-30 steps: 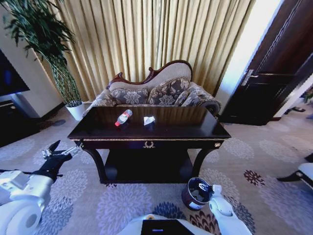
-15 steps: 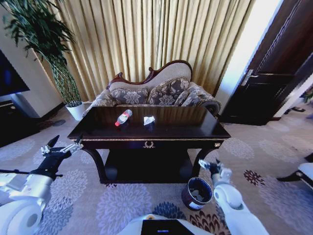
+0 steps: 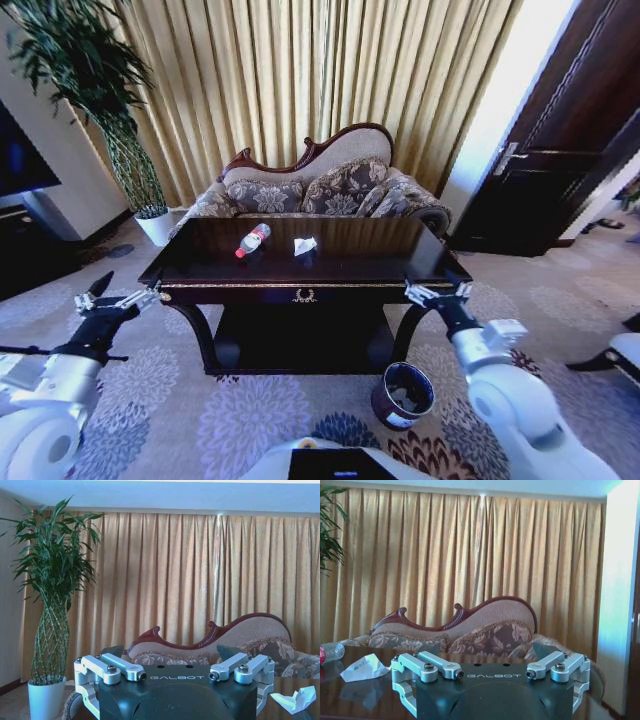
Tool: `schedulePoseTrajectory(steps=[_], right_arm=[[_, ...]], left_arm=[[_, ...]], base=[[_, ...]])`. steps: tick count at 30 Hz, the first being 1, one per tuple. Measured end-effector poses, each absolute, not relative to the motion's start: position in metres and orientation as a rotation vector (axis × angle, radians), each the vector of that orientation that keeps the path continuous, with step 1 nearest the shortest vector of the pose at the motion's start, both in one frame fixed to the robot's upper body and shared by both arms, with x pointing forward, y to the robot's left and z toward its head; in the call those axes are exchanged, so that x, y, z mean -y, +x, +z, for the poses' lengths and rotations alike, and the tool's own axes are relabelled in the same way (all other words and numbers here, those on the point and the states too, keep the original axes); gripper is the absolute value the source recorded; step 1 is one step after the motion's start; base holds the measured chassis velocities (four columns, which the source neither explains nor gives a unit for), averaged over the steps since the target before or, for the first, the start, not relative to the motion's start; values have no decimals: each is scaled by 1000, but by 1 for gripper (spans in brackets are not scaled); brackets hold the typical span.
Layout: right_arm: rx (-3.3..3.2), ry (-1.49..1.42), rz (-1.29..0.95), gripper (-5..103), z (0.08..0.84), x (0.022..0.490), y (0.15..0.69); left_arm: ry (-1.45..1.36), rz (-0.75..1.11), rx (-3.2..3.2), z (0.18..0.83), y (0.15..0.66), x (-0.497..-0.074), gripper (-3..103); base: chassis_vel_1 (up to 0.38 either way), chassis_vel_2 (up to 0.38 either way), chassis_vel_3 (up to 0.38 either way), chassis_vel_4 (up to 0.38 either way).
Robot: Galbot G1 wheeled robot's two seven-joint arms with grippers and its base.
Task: Move to the front of the table and place the trash on the table into the trash bin.
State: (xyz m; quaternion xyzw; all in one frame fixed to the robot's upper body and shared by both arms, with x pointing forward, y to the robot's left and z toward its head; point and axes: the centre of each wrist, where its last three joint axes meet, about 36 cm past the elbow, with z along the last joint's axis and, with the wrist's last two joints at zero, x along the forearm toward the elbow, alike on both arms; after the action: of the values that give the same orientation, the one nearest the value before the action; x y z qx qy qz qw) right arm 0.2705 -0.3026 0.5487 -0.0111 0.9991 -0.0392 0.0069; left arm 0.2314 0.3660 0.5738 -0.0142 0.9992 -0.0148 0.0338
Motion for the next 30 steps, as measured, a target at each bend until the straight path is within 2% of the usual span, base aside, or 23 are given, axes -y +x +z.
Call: schedulePoseTrajectory(steps=[10, 30], right_arm=[[-3121, -5, -159, 100, 551, 316, 270], [-3138, -80, -106, 100, 549, 303, 267]], left_arm=[[-49, -36, -3069, 575, 230, -366, 100], [-41, -40, -3067, 575, 231, -366, 100]], base=[[0, 0, 0, 0], [0, 0, 0, 0]])
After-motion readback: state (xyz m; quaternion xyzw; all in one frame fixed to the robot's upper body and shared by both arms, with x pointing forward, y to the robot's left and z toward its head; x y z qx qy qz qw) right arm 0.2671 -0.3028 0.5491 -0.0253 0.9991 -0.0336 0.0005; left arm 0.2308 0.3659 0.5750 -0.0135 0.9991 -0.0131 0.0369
